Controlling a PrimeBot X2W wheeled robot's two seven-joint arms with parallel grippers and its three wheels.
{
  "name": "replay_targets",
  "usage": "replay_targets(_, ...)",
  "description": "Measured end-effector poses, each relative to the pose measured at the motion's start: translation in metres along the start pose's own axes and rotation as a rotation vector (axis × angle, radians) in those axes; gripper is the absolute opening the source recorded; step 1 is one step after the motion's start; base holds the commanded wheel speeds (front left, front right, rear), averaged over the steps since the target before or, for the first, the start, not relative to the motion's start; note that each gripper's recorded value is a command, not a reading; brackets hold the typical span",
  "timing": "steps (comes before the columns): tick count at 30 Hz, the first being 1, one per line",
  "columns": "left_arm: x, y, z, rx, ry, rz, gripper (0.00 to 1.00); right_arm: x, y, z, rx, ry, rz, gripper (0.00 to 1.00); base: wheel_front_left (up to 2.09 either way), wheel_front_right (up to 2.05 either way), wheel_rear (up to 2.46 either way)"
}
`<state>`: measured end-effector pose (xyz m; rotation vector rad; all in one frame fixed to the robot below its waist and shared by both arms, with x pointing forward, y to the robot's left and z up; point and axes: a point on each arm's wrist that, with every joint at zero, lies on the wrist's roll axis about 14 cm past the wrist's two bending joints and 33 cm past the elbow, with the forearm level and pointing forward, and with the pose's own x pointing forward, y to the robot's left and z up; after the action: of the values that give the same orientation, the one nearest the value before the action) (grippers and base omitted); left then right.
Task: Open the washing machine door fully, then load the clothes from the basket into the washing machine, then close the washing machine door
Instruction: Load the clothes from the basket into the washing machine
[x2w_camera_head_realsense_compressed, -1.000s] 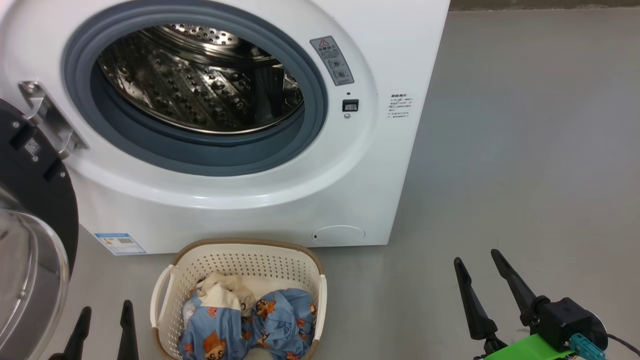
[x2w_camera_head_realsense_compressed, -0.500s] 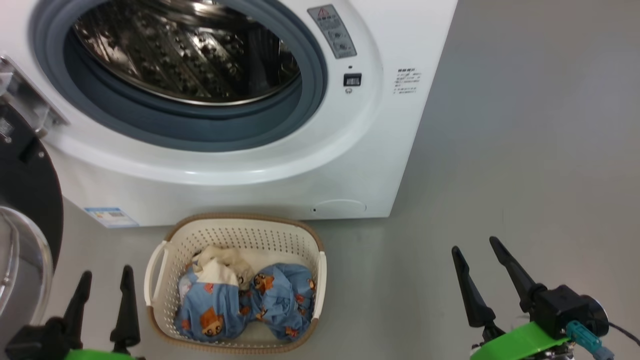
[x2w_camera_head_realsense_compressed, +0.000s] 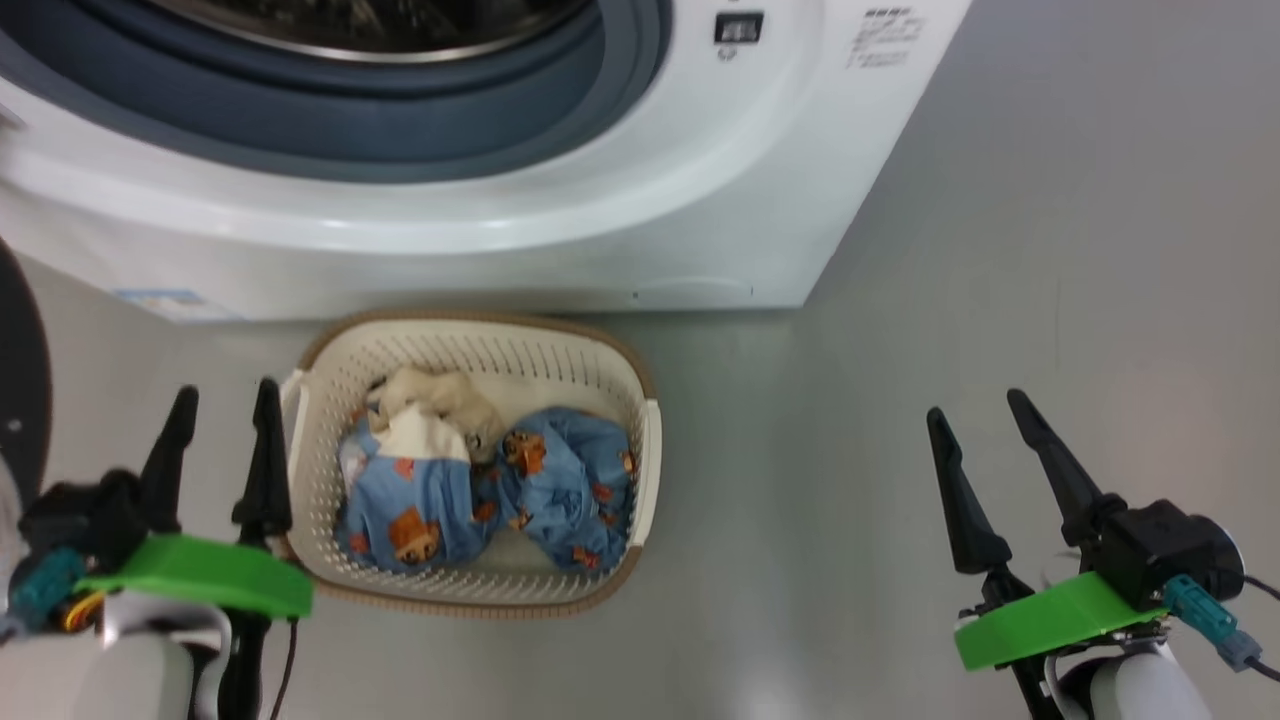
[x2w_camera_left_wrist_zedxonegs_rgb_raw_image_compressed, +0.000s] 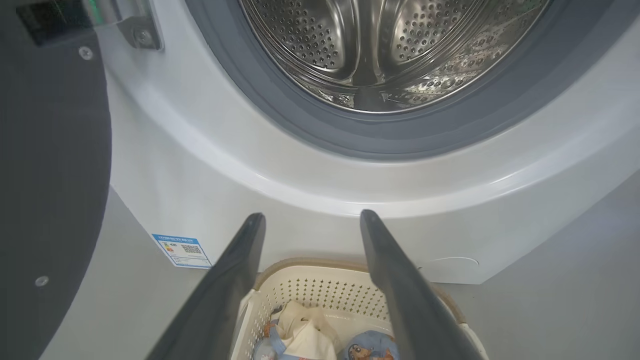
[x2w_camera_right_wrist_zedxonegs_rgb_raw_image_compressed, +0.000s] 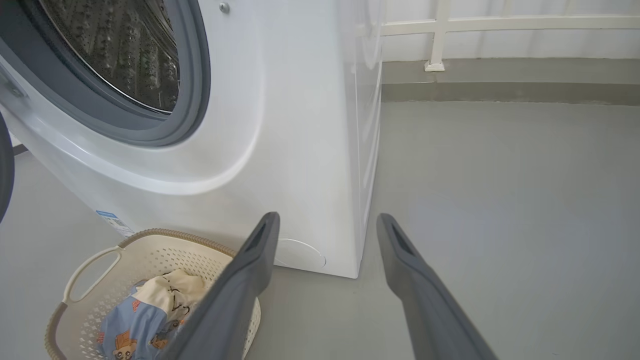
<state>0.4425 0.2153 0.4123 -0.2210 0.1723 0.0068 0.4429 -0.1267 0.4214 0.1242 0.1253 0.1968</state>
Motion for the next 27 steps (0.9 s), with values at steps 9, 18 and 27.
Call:
replay_targets(9, 0.052, -0.008, -0.059, -0.02, 0.138, -0.057, 1.0, 0.033, -0.009, -0.051, 0.011, 0.085, -0.003, 1.0, 0.0, 0.0, 0.0)
replay_targets(18, 0.067, 0.004, -0.143, -0.037, 0.354, -0.057, 1.0, 0.038, -0.025, -0.129, 0.039, 0.247, -0.039, 1.0, 0.0, 0.0, 0.0)
replay_targets(27, 0.065, 0.01, -0.206, -0.062, 0.503, -0.051, 1.0, 0.041, -0.029, -0.178, 0.065, 0.326, -0.05, 1.0, 0.0, 0.0, 0.0)
